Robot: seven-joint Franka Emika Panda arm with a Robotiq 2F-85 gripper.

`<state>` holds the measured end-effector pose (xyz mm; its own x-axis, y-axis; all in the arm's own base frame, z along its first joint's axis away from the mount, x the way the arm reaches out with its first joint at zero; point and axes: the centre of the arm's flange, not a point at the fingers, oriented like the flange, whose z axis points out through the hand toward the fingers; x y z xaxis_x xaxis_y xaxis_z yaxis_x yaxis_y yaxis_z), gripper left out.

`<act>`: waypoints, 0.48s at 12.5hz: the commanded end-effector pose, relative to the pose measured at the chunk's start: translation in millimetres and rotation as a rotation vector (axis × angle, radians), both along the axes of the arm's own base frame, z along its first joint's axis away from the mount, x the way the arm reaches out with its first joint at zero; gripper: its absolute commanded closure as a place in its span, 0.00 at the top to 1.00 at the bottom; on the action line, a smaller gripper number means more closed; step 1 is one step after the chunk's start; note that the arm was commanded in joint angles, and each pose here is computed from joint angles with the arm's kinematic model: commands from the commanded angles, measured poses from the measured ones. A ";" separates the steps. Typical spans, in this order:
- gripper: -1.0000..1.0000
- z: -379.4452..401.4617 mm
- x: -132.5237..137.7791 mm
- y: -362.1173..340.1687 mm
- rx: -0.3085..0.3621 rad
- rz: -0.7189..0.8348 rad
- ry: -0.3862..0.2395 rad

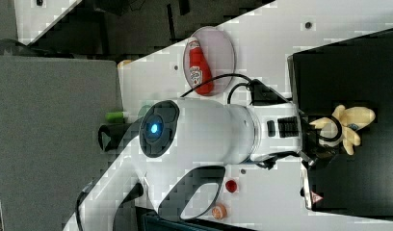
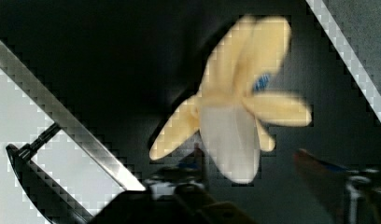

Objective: Pick banana from table and place on oven.

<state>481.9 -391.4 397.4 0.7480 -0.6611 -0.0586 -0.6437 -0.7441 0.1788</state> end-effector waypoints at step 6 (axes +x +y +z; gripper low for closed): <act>1.00 153.5 17.2 88.3 0.004 0.173 -0.160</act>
